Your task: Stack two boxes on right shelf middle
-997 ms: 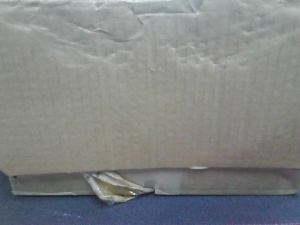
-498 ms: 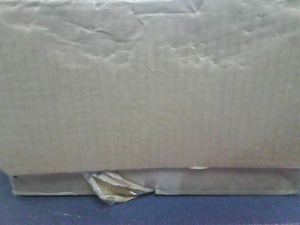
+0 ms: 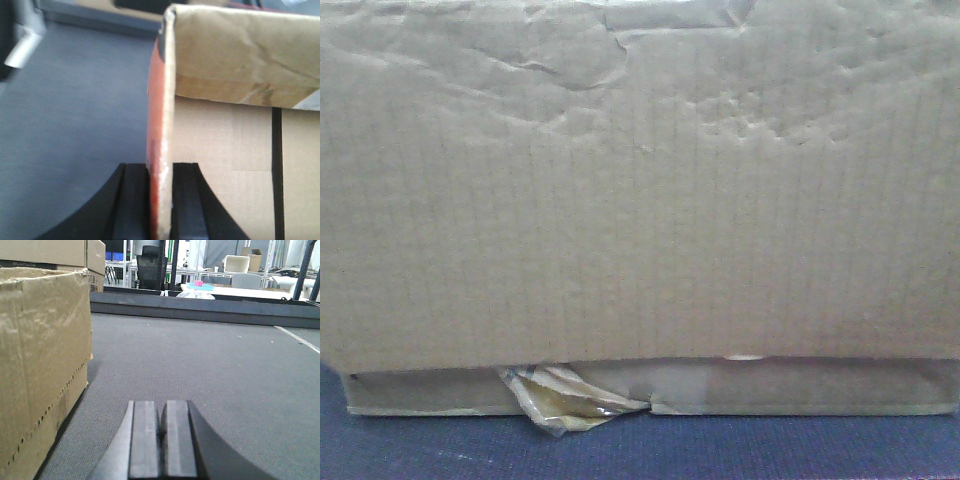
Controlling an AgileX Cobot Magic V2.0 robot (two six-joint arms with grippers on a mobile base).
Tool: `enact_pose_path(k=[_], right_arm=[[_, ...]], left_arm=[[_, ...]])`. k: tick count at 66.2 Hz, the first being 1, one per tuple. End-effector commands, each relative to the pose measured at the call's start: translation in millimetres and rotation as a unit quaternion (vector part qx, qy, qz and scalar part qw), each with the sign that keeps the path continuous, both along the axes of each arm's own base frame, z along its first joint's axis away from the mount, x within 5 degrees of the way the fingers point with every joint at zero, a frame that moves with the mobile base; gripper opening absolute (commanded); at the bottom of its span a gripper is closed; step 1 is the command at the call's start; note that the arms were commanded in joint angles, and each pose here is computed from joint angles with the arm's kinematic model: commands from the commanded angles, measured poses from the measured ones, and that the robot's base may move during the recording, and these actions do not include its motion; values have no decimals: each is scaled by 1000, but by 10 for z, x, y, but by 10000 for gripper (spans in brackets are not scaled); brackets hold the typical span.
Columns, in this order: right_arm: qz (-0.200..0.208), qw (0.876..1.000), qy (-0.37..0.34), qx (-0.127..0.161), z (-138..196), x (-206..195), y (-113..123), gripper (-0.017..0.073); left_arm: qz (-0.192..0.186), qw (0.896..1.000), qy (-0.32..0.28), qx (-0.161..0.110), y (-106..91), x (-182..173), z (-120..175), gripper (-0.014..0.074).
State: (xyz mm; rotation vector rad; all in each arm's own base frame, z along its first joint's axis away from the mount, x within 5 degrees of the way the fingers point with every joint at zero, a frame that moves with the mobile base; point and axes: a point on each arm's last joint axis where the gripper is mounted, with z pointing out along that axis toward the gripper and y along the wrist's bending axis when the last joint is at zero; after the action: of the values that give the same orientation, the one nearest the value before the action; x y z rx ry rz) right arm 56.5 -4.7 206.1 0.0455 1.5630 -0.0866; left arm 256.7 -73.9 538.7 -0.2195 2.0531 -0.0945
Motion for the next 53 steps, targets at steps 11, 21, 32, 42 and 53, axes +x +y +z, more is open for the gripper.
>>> enact_pose_path(k=[11,21,32,42,53], right_arm=[[-2,1000,-14,0,23,-3,-2,-162],[-2,1000,-14,0,23,-3,-2,-162],[-2,1000,-14,0,23,-3,-2,-162],[-2,1000,-14,0,23,-3,-2,-162],[-2,1000,-14,0,23,-3,-2,-162]], left_arm=[[-65,998,20,5,-671,131,-223,-111],[-62,997,54,8,-819,293,-449,-111],[-72,989,126,10,-944,377,-841,-111],[-60,983,174,13,-996,425,-1218,-111],[-79,979,190,-2,-1087,467,-1517,-111]])
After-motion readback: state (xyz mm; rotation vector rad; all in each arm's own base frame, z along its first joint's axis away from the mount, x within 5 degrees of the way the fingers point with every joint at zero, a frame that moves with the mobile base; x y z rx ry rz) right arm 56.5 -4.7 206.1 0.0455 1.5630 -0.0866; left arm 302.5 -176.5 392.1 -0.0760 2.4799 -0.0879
